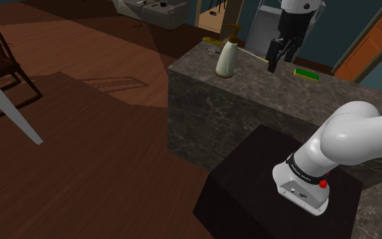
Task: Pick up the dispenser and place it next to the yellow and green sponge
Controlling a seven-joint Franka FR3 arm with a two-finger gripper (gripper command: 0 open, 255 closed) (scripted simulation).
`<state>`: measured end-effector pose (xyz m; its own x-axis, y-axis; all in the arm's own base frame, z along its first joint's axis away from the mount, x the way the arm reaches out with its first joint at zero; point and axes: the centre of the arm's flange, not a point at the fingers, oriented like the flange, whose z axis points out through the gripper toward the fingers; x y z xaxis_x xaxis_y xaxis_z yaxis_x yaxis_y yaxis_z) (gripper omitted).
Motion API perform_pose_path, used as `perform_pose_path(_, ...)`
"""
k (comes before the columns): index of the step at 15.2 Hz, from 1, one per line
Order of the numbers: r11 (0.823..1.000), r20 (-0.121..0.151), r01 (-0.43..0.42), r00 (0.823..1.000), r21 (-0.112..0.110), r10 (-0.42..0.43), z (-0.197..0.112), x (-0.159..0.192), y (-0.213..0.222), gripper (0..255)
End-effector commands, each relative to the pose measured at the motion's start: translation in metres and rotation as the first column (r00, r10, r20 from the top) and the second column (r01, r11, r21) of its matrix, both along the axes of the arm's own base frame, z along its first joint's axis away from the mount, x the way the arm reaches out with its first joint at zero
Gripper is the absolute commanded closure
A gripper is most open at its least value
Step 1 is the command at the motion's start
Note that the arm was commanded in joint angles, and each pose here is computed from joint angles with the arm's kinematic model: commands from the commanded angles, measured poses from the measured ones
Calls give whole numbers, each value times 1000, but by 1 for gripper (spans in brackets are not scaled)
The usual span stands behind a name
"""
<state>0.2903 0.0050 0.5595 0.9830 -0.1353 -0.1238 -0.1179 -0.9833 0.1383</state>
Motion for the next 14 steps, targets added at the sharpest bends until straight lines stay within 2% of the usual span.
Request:
perform_pose_path(1, 1000, 0, 0, 1000, 0, 0, 0, 0, 0, 0)
perform_pose_path(14, 1000, 20, 13, 1000, 11, -13, 5, 140, -96, 0)
